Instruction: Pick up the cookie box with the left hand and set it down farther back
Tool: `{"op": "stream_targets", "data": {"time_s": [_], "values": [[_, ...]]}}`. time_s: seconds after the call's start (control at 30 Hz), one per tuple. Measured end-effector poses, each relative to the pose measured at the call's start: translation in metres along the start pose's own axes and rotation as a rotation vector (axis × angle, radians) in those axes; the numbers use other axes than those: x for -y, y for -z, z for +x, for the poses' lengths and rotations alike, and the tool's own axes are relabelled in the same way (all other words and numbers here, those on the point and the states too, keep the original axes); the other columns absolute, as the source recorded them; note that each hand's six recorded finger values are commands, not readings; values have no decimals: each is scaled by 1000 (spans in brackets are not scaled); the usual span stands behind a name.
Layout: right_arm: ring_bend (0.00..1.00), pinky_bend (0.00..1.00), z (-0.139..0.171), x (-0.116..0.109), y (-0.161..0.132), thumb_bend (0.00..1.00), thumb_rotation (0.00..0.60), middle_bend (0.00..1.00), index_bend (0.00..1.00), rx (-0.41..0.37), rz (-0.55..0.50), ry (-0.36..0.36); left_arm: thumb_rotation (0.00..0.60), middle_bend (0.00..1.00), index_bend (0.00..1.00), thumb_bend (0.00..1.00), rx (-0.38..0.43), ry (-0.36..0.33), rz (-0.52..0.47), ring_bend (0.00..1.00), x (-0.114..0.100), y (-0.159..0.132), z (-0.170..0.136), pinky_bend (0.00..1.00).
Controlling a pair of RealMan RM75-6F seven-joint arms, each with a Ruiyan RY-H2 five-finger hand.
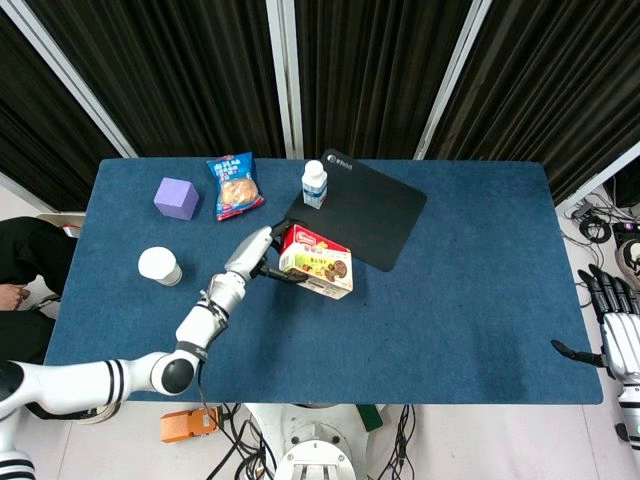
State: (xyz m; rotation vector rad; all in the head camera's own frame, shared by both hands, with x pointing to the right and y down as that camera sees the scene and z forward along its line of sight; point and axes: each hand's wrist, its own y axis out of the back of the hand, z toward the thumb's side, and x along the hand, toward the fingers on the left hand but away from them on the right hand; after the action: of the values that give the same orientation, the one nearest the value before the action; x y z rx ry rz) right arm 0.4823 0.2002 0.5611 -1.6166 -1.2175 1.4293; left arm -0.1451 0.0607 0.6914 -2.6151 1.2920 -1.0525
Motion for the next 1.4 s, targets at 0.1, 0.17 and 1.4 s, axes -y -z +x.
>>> {"op": "stream_targets", "data": {"time_s": [0.1,0.17,1.4], "values": [[0,0,0,0,0,0,600,0,0,3,1,-1,600,430,377,47,29,-36,-13,331,12,17,4,364],[0,0,1,-1,0,0,600,0,0,6,0,-1,600,430,377,45,43,-63,-10,328,18,29,7,347],[0,0,-1,-4,11,0,600,0,0,4,-21,-16,600,0,0,0,-22,-298,506,0,-97,58,-73,5]]}}
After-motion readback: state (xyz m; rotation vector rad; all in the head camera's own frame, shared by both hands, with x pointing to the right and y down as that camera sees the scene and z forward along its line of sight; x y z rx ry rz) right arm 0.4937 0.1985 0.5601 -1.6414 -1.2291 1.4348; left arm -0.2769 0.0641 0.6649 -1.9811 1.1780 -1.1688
